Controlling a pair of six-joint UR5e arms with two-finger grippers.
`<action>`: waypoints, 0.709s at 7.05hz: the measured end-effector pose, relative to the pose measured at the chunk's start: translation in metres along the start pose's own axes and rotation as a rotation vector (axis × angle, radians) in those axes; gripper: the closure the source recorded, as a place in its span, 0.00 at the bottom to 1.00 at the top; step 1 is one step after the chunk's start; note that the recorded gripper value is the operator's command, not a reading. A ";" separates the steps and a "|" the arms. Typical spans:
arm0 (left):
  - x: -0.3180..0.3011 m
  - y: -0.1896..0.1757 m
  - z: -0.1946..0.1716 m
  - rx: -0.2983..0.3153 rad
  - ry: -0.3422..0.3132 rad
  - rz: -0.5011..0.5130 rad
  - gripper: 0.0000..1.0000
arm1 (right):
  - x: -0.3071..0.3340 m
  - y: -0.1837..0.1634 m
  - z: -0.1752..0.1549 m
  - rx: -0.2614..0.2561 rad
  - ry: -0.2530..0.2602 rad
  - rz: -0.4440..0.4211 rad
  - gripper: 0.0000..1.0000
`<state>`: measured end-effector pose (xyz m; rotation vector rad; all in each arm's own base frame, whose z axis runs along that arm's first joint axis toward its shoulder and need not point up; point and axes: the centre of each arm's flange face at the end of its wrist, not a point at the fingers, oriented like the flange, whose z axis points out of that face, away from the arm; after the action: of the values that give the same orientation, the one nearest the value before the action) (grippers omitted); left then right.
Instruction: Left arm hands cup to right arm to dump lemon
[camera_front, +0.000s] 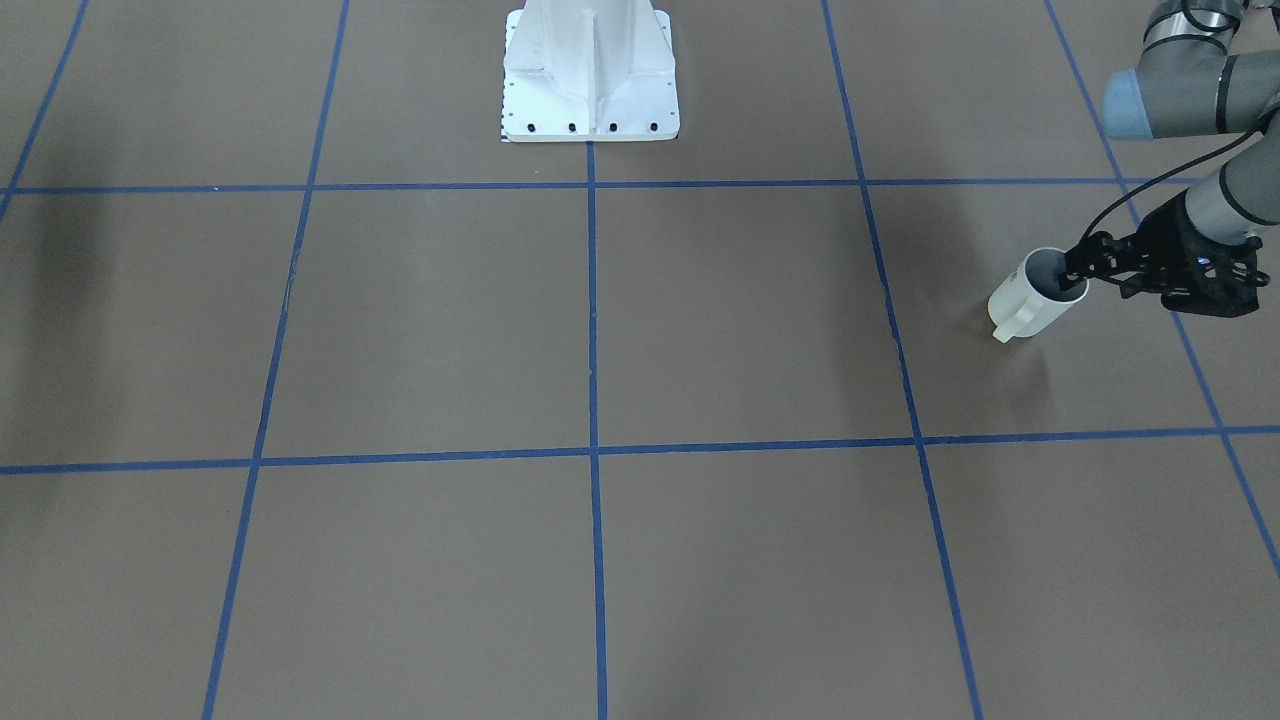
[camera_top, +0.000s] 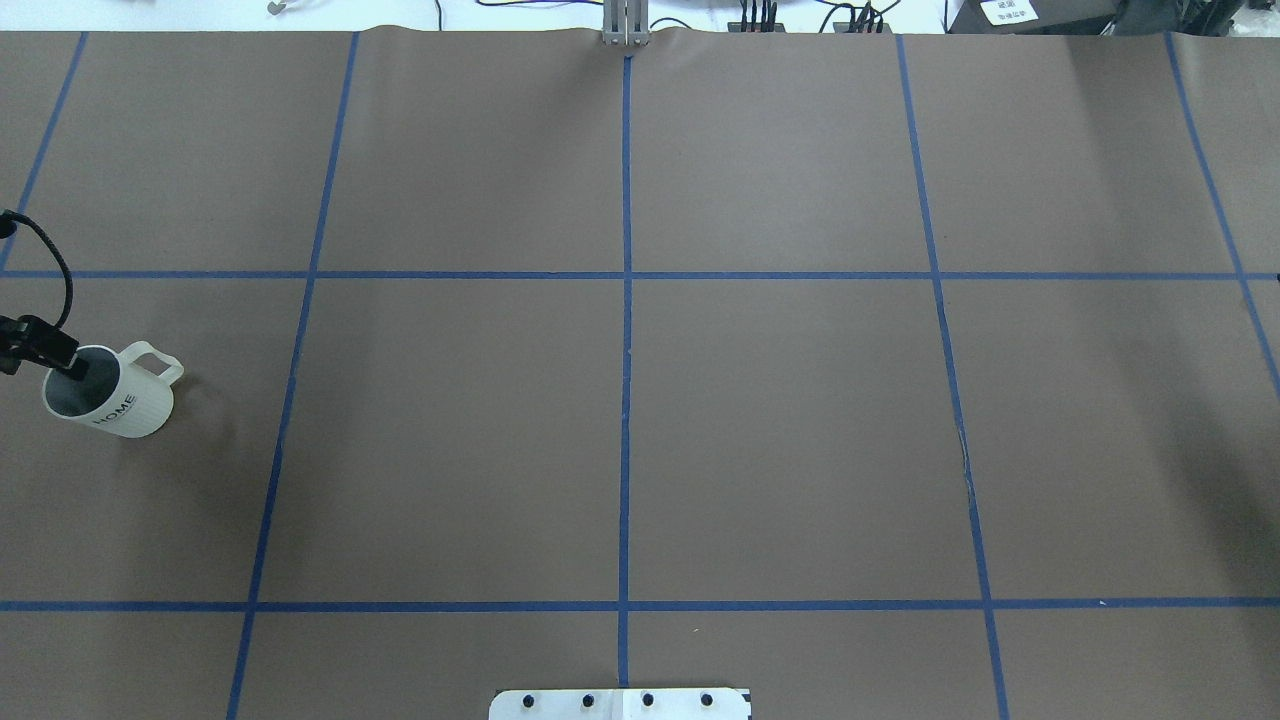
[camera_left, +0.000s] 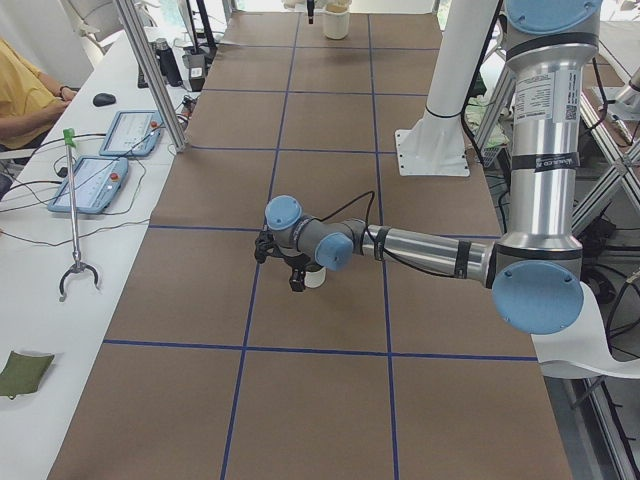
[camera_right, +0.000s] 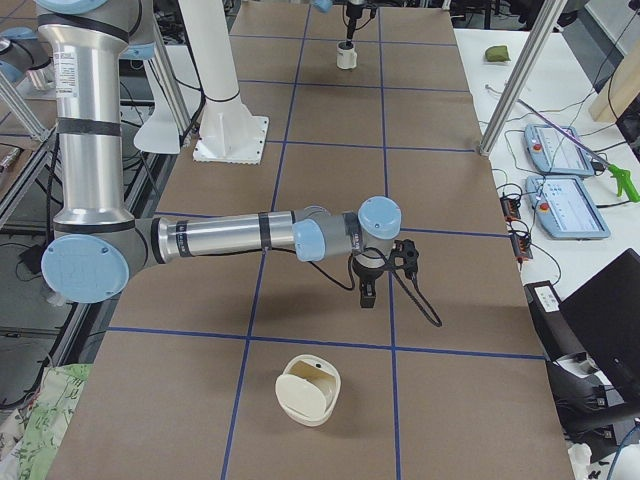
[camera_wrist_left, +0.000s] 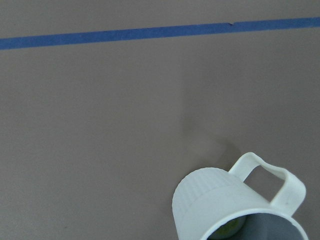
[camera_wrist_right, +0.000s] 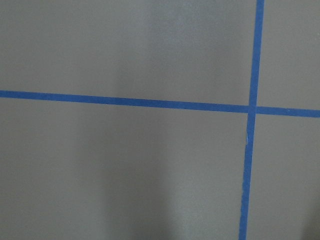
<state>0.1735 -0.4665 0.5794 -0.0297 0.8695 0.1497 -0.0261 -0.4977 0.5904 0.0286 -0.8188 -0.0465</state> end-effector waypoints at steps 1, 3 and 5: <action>0.001 0.000 0.002 -0.002 -0.003 0.003 0.33 | -0.001 0.000 0.001 -0.002 0.000 -0.003 0.00; 0.003 0.001 0.002 -0.002 -0.003 0.005 0.95 | -0.003 0.000 0.002 -0.002 -0.001 -0.008 0.00; 0.003 0.001 0.002 -0.003 -0.003 0.003 1.00 | -0.005 0.000 0.004 -0.005 -0.002 -0.013 0.00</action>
<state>0.1771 -0.4651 0.5788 -0.0312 0.8666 0.1535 -0.0323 -0.4976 0.5895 0.0297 -0.8200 -0.0609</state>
